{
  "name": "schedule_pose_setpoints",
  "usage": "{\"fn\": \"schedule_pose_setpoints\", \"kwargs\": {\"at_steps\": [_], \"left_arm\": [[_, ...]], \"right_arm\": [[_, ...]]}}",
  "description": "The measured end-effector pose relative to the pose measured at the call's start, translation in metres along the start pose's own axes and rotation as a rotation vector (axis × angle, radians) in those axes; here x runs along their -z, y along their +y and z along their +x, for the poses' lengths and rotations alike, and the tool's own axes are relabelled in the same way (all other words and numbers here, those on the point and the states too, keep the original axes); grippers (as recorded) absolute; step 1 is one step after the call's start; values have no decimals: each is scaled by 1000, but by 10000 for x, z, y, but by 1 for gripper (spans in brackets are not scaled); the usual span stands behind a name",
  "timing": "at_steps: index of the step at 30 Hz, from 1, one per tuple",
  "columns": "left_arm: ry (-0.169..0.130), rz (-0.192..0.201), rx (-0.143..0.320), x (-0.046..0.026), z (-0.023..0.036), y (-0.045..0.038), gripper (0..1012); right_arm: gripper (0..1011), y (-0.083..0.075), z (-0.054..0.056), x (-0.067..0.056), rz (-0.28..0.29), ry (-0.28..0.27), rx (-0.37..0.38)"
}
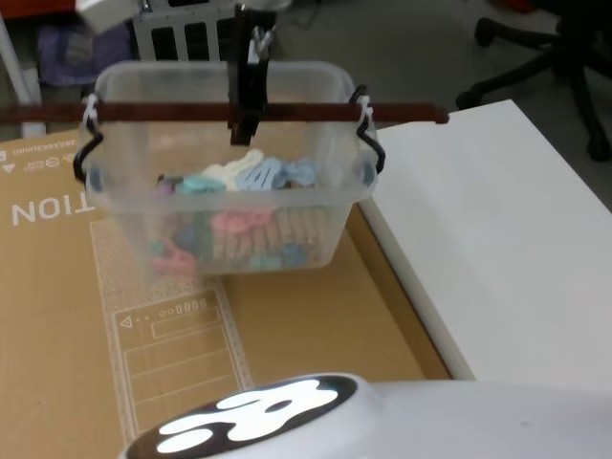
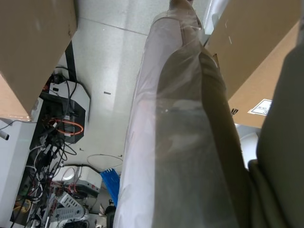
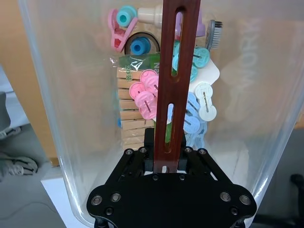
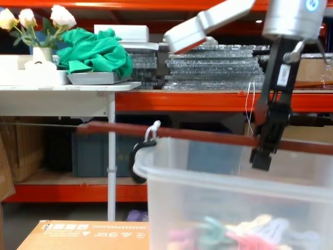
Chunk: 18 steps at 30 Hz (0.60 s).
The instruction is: Use one hand to grasp the basket and place it at the designated location.
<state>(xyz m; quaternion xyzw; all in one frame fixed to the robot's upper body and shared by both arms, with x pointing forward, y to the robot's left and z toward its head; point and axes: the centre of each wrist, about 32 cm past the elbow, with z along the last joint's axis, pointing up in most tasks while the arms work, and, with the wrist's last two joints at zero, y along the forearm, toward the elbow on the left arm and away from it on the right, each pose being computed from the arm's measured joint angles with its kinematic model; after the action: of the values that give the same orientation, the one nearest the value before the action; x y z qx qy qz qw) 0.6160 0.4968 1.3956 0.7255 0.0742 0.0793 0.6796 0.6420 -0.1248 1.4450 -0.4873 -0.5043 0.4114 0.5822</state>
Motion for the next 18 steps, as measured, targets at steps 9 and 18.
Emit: {"fn": "schedule_pose_setpoints", "kwargs": {"at_steps": [9, 18], "left_arm": [[0, 0, 0, 2, 0, 0, 0], [0, 0, 0, 1, 0, 0, 0]], "right_arm": [[235, -303, -368, 118, -61, 221, 23], [235, -487, -754, 154, -117, 392, 29]]}}
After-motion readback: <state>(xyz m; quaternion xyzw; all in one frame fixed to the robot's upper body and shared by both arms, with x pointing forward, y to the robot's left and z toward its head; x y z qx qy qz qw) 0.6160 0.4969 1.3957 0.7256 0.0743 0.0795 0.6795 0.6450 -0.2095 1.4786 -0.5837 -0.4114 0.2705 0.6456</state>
